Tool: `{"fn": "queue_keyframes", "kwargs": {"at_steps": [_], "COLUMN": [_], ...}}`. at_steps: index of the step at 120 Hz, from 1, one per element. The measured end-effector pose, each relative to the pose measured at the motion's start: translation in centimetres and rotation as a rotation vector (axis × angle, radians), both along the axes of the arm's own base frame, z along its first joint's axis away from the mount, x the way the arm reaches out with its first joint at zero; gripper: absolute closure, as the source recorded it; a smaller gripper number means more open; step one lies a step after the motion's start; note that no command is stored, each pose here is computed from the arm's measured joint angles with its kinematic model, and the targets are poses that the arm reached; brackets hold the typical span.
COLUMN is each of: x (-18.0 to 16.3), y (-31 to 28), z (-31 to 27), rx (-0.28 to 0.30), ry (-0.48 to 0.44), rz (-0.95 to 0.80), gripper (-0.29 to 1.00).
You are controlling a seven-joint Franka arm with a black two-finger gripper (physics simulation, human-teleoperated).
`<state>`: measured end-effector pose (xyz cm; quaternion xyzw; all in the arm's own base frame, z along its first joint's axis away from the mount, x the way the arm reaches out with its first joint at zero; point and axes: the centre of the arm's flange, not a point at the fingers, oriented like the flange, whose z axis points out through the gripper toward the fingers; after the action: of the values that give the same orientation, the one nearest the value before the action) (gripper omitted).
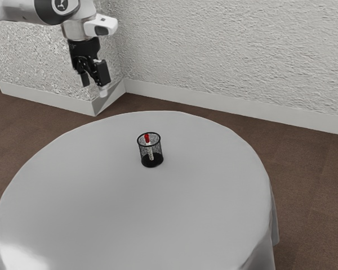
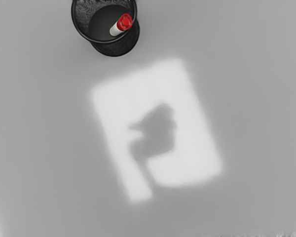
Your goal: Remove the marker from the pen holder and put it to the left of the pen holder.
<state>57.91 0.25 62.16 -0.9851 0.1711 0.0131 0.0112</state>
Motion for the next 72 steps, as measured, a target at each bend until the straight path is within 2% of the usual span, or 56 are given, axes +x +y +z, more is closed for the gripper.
{"fn": "queue_keyframes", "kwargs": {"at_steps": [44,56,60,67,72], "x": [0.0,-2.3,-2.9,-3.2,-2.8], "y": [0.0,-2.7,-3.8,-5.8,-7.9], "z": [0.3,3.6,4.3,4.5,3.2], "rx": [-0.007,0.0,0.034,0.108,0.093], "ry": [-0.005,-0.046,-0.05,-0.037,-0.004], "rz": [-0.072,-0.066,-0.109,-0.288,-0.452], "gripper": [0.0,0.0,0.0,0.0,0.0]}}
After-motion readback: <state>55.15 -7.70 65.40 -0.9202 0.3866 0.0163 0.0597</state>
